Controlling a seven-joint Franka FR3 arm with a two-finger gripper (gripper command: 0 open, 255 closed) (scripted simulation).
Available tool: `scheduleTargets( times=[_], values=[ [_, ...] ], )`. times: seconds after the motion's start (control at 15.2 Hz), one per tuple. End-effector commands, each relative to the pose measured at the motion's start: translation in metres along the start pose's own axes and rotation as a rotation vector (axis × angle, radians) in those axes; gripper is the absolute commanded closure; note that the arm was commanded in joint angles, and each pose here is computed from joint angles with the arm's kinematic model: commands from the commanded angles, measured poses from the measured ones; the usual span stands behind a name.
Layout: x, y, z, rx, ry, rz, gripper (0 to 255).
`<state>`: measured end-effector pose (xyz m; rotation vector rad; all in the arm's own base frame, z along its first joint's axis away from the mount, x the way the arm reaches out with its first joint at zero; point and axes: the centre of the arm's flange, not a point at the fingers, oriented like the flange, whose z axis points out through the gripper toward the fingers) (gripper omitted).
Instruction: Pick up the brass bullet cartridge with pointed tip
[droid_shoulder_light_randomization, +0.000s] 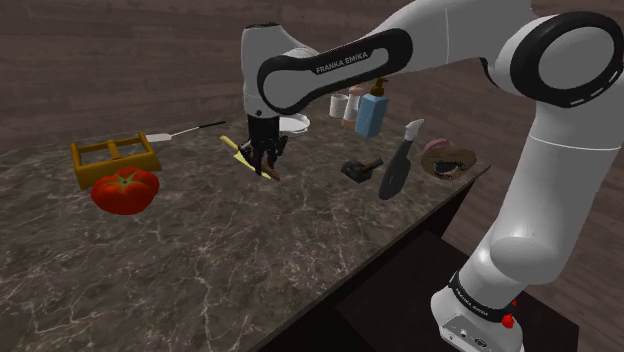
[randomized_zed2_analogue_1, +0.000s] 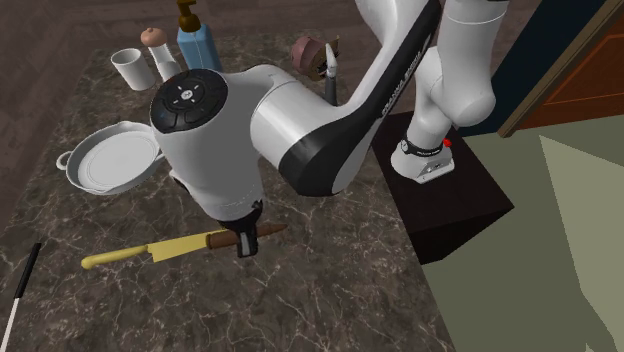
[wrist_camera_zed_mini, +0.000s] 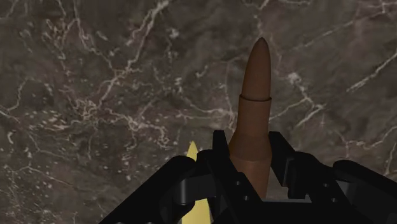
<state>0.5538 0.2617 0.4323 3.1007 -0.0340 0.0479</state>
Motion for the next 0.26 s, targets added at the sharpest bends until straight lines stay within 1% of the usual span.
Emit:
scheduleTargets(
  times=[0.0, 0.07, 0.2],
  values=[
    [-0.0004, 0.0013, -0.0102, 0.000, 0.000, 0.000, 255],
    [-0.0002, 0.0015, -0.0155, 0.000, 0.000, 0.000, 255],
    [-0.0002, 0.0015, -0.0163, 0.000, 0.000, 0.000, 255]
  ],
)
